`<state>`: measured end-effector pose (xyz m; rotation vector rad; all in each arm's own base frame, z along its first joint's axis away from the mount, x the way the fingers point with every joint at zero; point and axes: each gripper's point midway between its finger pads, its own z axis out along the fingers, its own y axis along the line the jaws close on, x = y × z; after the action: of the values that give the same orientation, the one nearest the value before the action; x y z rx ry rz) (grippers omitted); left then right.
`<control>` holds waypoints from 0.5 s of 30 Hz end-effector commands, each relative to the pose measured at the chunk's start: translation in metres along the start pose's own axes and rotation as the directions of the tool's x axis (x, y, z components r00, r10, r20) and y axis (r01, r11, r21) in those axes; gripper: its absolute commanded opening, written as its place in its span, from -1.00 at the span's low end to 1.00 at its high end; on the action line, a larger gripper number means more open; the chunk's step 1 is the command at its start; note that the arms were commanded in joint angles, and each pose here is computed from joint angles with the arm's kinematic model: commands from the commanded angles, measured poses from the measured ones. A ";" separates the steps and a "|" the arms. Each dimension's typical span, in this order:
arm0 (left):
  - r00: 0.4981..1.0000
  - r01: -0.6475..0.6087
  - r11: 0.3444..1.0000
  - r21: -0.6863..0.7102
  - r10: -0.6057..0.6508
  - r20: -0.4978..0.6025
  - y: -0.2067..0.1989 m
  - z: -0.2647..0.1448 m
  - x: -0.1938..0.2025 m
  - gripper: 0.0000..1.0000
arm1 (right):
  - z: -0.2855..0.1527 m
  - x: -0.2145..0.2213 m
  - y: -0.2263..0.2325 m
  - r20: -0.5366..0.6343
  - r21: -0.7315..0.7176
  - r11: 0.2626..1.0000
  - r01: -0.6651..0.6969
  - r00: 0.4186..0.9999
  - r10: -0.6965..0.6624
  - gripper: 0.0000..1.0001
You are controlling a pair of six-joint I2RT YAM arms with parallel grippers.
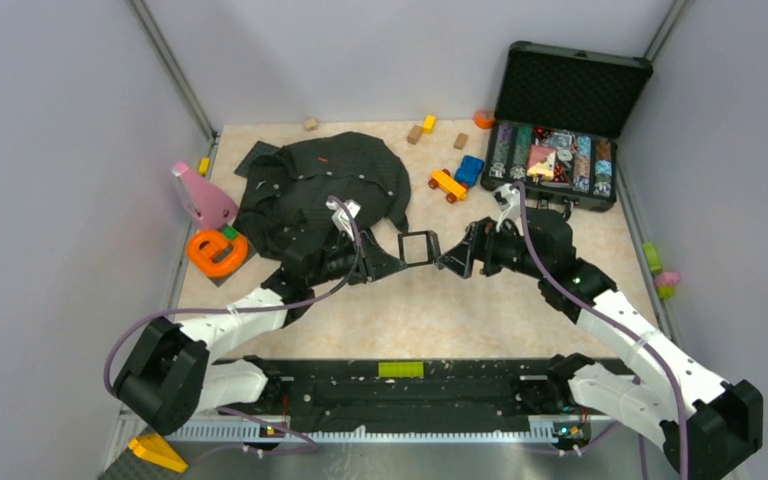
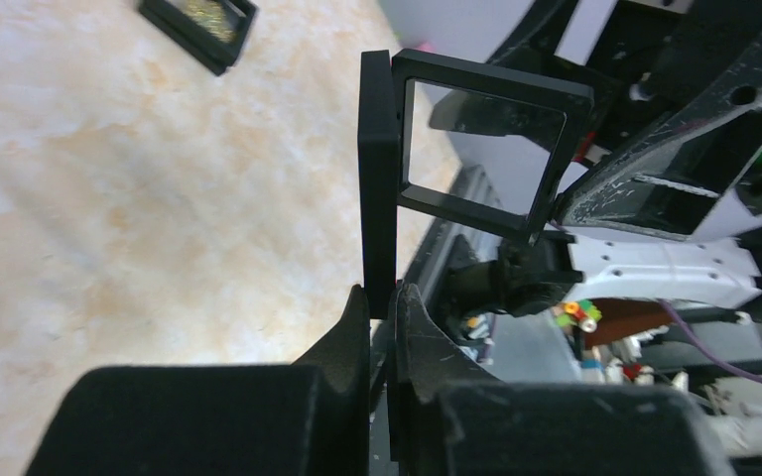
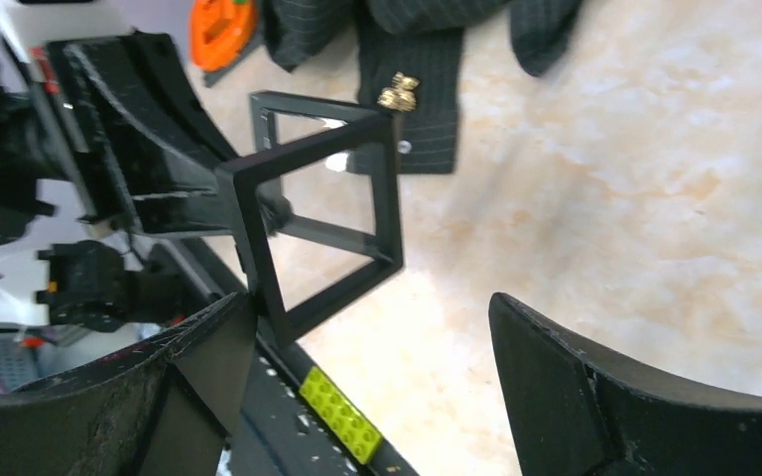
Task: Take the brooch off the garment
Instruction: Open the brooch box.
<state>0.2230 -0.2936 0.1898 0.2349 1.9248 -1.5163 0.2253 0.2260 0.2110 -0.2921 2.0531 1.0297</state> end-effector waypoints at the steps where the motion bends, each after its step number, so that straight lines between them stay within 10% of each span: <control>1: 0.997 -0.075 0.992 -0.106 0.078 0.023 0.010 -0.003 -0.013 -1.00 | -0.008 -0.009 -0.013 0.012 0.094 0.992 0.084 0.996 -0.086 0.65; 9: 0.997 -0.067 0.991 -0.118 0.070 0.016 0.014 -0.002 -0.011 -1.00 | -0.006 -0.012 0.002 0.029 0.013 0.995 0.102 0.994 -0.103 -0.06; 15: 0.998 -0.056 0.990 -0.130 0.059 0.016 0.018 -0.001 -0.010 -1.00 | -0.006 -0.013 0.017 0.038 -0.067 0.991 0.115 0.993 -0.113 0.04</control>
<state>0.2306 -0.2808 0.1630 0.1990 2.0438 -1.3478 0.2244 0.2191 0.2026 -0.3535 2.0677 0.9574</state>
